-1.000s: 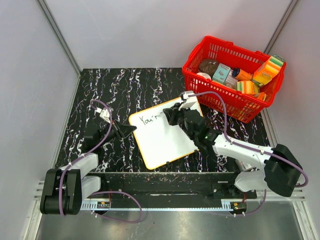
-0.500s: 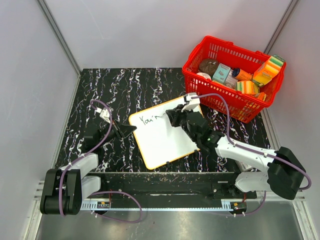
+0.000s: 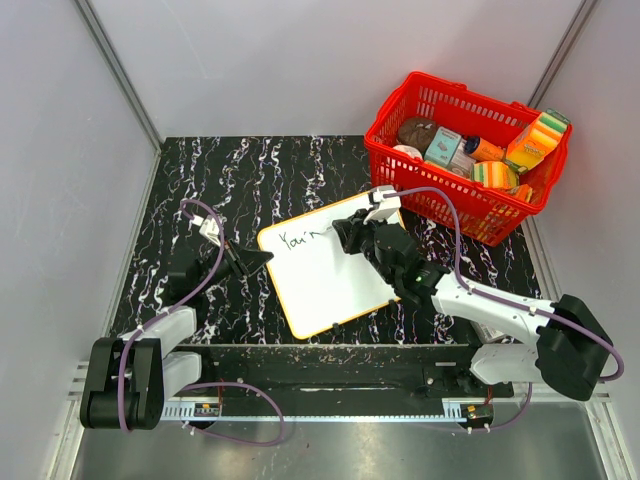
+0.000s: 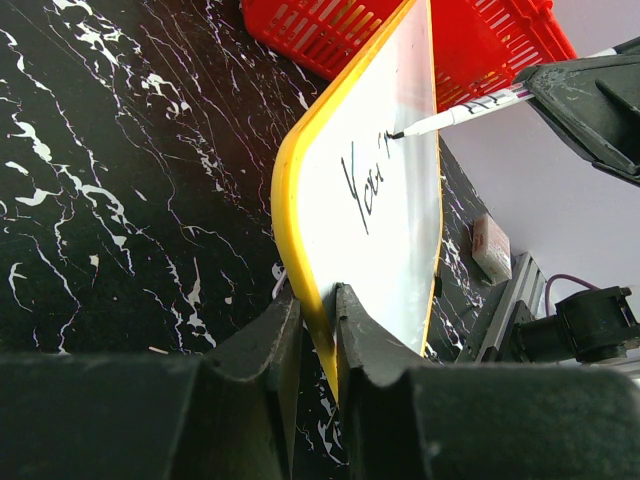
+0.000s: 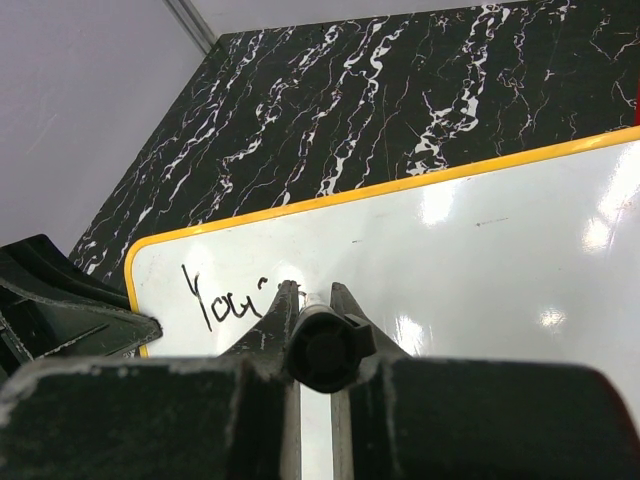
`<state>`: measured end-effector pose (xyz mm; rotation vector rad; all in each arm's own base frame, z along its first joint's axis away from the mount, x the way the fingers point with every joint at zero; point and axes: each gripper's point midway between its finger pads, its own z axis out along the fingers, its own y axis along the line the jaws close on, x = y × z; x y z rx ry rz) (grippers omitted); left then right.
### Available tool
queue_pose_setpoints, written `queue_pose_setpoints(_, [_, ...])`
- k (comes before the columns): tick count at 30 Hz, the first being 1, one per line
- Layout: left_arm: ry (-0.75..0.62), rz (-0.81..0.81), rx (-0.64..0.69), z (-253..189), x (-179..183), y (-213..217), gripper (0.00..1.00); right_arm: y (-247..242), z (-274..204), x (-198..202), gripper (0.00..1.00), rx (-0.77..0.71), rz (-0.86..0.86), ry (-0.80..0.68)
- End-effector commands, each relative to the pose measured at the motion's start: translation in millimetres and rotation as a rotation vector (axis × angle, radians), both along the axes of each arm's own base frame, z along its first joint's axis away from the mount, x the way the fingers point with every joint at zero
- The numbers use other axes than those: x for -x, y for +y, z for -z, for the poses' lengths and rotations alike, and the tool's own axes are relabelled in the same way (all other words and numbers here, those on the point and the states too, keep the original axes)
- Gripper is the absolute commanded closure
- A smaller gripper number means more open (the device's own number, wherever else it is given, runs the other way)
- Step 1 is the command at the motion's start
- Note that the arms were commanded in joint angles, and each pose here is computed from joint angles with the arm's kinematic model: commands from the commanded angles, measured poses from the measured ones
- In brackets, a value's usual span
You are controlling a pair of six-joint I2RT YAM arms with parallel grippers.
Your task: Write a sentence on the whiteboard
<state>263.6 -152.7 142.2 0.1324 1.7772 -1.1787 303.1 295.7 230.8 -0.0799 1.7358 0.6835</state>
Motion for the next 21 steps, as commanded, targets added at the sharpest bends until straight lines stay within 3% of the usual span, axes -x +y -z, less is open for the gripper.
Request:
queue_pose_setpoints(1, [-0.079, 0.024, -0.041, -1.0, 2.9, -1.1, 1.00, 0.8, -20.9, -4.1, 1.00, -0.045, 0.000, -0.044])
queue_pose_setpoints(21, [-0.073, 0.024, -0.040, 0.0, 2.9, -1.2, 1.00, 7.9, -17.2, -6.2, 1.00, -0.036, -0.017, -0.034])
